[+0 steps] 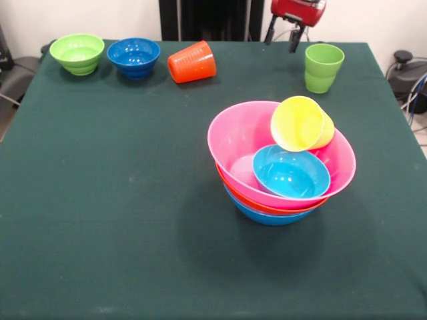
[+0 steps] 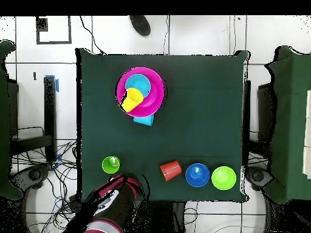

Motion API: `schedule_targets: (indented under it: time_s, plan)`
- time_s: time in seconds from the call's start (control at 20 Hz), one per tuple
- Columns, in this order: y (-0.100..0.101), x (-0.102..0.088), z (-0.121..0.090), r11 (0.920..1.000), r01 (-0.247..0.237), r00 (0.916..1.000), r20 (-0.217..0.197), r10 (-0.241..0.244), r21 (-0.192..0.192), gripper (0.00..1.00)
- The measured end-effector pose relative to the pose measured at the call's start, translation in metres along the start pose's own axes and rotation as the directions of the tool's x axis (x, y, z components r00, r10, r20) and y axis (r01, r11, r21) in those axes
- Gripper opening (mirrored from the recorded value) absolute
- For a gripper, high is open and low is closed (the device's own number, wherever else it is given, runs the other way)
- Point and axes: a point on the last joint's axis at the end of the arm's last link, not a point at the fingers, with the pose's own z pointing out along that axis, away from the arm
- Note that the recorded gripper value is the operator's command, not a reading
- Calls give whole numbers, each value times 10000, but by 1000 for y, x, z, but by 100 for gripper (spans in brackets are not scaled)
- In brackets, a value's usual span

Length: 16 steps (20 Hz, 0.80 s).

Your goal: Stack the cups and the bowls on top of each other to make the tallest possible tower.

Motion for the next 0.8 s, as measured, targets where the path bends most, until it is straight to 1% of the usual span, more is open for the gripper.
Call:
schedule_targets:
  time_s: [0.3,0.45,0.8]
  plan:
    - [-2,-6,-2,9999,-130,9999,52,131,-45,100]
    - [-1,-11,-6,9997,-217,9997,129,219,-147,100]
    - [7,-20,-14,9990,-294,9989,365,306,-338,100]
